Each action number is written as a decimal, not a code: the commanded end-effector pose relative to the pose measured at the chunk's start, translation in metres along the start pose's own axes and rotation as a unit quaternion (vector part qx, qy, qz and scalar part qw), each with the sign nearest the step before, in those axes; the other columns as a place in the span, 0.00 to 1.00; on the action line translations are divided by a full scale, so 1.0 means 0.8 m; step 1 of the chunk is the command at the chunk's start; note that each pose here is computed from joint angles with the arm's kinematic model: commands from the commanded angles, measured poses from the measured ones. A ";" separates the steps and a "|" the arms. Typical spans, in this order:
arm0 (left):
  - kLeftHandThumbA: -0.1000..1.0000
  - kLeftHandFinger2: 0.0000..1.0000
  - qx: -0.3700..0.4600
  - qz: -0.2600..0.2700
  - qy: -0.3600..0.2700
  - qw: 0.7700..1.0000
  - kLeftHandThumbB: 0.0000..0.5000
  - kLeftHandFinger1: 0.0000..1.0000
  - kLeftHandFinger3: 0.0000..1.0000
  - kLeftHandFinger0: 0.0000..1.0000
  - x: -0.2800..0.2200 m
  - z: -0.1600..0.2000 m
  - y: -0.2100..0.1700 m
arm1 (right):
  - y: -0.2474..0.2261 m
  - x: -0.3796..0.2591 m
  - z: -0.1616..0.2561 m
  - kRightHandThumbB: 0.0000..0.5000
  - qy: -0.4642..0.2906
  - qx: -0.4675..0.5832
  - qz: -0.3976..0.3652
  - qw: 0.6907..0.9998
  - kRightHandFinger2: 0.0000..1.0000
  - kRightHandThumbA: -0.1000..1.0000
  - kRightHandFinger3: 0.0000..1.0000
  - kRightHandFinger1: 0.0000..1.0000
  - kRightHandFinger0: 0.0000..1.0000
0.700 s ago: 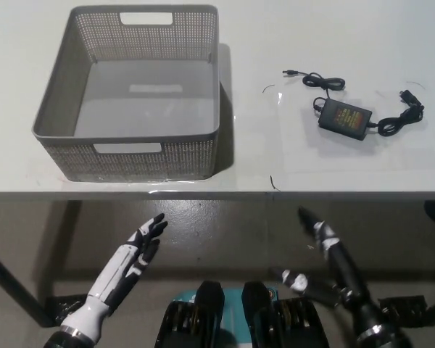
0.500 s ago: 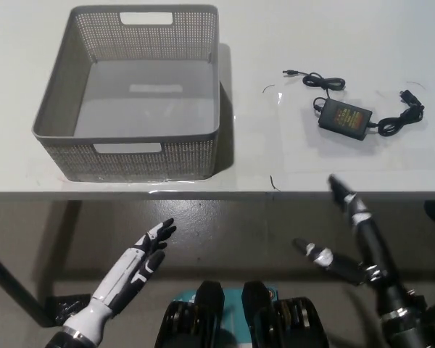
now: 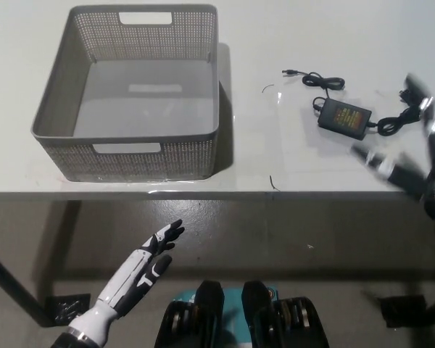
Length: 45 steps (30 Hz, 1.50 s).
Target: Use the right hand to pick up a black power cord and place it into a container on the left hand side
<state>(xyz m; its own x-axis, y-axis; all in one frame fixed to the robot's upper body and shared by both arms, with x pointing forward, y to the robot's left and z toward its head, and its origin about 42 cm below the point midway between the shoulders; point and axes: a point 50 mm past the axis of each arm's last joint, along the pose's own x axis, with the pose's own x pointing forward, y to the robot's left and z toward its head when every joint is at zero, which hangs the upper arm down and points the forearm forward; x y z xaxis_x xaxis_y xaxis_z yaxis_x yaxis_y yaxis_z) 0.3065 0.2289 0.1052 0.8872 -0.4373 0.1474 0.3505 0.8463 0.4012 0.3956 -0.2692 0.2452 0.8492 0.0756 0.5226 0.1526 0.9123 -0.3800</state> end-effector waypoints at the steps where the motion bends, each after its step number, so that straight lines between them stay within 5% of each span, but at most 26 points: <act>1: 1.00 1.00 0.014 0.003 -0.036 0.999 0.80 1.00 1.00 1.00 0.002 0.013 0.004 | -0.040 0.067 0.028 0.77 -0.014 -0.072 -0.032 0.997 1.00 1.00 1.00 1.00 1.00; 5: 1.00 1.00 0.010 0.001 -0.028 1.000 0.80 1.00 1.00 1.00 -0.008 0.011 -0.003 | -0.057 0.117 0.038 0.93 -0.026 -0.155 -0.017 0.987 1.00 0.82 1.00 1.00 1.00; 9: 1.00 1.00 0.002 -0.002 -0.013 1.000 0.81 1.00 1.00 1.00 -0.028 0.008 -0.011 | -0.051 0.156 0.034 1.00 -0.023 -0.223 0.002 0.974 1.00 0.77 1.00 1.00 1.00; 15: 1.00 1.00 -0.001 0.003 -0.017 1.000 0.84 1.00 1.00 1.00 -0.030 0.005 -0.014 | -0.041 0.221 0.034 1.00 0.037 -0.316 0.074 0.945 1.00 0.90 1.00 1.00 1.00; 20: 1.00 1.00 0.007 -0.002 -0.016 1.000 0.84 1.00 1.00 1.00 -0.029 0.007 -0.012 | -0.035 0.254 0.025 1.00 0.081 -0.306 0.125 0.940 1.00 0.79 1.00 1.00 1.00; 36: 1.00 1.00 0.013 -0.005 -0.020 1.000 0.82 1.00 1.00 1.00 -0.022 0.010 -0.007 | -0.011 0.275 -0.004 1.00 0.158 -0.367 0.222 0.890 1.00 0.88 1.00 1.00 1.00; 45: 1.00 1.00 0.014 -0.006 -0.022 1.000 0.82 1.00 1.00 1.00 -0.018 0.011 -0.005 | -0.005 0.267 -0.017 1.00 0.187 -0.369 0.259 0.873 1.00 0.85 1.00 1.00 1.00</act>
<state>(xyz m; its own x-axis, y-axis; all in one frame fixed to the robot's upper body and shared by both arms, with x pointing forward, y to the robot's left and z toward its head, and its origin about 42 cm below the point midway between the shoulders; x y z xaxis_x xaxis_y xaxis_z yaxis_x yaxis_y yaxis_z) 0.2835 0.2289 0.0933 0.8917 -0.4369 0.1184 0.3603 0.8434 0.3985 0.5731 -0.2647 0.3024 0.9825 0.1301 -0.1332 -0.1665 0.2928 -0.9416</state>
